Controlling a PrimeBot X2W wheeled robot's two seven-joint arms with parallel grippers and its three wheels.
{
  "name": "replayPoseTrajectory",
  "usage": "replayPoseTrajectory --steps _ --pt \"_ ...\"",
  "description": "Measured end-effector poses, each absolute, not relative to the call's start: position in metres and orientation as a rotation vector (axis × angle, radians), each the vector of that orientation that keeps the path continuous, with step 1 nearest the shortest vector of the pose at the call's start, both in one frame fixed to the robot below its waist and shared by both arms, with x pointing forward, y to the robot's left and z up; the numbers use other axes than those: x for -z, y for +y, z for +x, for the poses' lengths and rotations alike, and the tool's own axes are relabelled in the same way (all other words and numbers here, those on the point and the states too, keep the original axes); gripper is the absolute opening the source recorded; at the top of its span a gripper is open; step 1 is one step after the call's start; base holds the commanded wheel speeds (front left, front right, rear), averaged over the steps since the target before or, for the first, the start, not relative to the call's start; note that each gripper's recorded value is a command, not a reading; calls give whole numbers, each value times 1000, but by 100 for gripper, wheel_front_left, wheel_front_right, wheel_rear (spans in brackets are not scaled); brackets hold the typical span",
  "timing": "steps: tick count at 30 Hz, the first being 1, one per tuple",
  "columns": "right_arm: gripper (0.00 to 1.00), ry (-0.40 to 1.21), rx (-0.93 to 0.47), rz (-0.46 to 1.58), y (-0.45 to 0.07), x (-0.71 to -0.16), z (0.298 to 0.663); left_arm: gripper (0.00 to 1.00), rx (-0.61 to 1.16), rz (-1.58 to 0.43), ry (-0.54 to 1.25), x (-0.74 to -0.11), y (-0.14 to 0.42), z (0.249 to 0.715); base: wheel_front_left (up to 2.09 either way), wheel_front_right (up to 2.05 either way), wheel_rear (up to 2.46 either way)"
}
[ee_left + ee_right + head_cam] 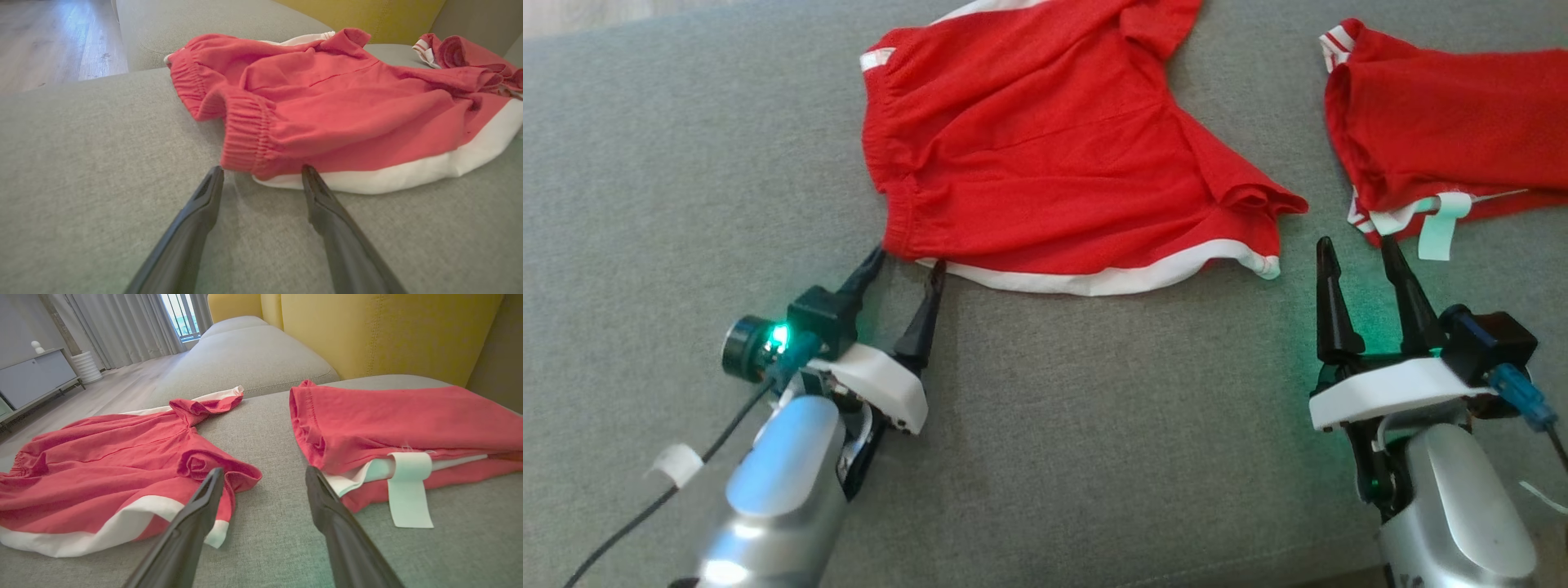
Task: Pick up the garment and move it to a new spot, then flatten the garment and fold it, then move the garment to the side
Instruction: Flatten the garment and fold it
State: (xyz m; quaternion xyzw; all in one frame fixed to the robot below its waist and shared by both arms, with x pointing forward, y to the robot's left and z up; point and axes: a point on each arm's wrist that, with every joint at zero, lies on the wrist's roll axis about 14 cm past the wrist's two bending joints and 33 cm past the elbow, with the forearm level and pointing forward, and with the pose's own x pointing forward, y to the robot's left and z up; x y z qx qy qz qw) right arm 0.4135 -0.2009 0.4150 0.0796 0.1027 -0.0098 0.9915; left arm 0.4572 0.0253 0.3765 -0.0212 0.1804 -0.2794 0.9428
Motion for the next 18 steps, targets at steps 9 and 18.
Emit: replayPoseTrajectory --steps 9,18 --pt "100 197 31 156 -206 -418 415 100 579 -31 366 -375 22 464 0 0 0" --pt "100 281 -16 158 -189 -402 411 0 581 -23 351 -380 24 462 0 0 0"
